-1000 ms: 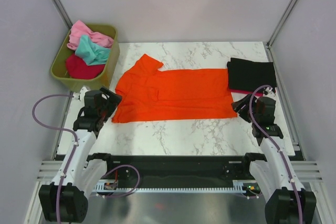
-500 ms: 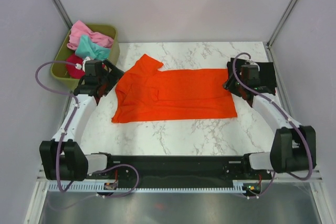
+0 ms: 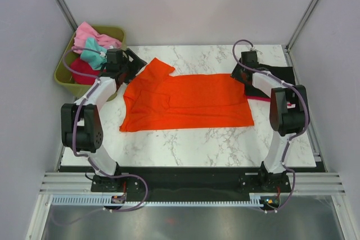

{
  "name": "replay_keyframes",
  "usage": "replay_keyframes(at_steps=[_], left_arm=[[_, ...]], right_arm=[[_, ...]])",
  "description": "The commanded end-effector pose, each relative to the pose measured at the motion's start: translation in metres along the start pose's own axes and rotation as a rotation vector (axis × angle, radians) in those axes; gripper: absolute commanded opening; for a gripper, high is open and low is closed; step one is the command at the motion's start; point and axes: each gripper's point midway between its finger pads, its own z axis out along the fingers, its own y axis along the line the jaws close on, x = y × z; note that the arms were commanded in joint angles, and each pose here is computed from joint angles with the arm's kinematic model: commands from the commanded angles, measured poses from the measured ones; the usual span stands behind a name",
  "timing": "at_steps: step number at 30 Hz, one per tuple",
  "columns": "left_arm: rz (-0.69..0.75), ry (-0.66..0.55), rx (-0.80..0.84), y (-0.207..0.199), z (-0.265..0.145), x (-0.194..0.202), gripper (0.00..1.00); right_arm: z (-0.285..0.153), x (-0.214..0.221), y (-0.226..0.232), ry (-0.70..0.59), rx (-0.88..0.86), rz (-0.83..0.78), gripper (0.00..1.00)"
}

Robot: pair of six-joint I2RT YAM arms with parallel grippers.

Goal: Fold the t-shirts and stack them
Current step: Fold the tshirt

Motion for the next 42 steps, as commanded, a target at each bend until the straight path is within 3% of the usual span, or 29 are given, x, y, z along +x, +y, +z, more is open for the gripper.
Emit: replay_keyframes(at_steps=[1,4,14,20,25,29,35,42], left_arm=[[-0.009,-0.069,0.101,-0.039,0.016,-0.021,0.95],[0.033,-0.098,0.113,-0.053,0.024,-0.037,0.95],[0.107,-0.049,0.082,-0.051,0.081,-0.035,0.95],[0.101,-0.035,0.074,-0.052,0.108,-0.032,0.92],[0.124,-0.030,0.028,-0.040,0.116,-0.030,0.91],[0.151,-0.041,-0.014,-0.031,0.120,-0.032,0.91],[0.182,-0.043,-0.070,-0.016,0.133,-0.031,0.89],[0.187,-0.046,-0.112,-0.005,0.136,-0.029,0.86]], right_arm=[[0.020,-0.030,-0.004,-0.095,0.086,0.019,0.59],[0.035,-0.040,-0.014,-0.125,0.140,0.026,0.67],[0.079,-0.059,-0.046,-0.127,0.212,0.109,0.68],[0.090,-0.049,-0.032,-0.089,0.168,0.050,0.59],[0.086,-0.039,-0.015,-0.077,0.147,-0.040,0.58],[0.087,-0.035,-0.016,-0.070,0.168,-0.061,0.48],[0.091,-0.032,-0.015,-0.065,0.172,-0.059,0.13],[0.082,-0.037,-0.021,-0.098,0.217,-0.039,0.00]])
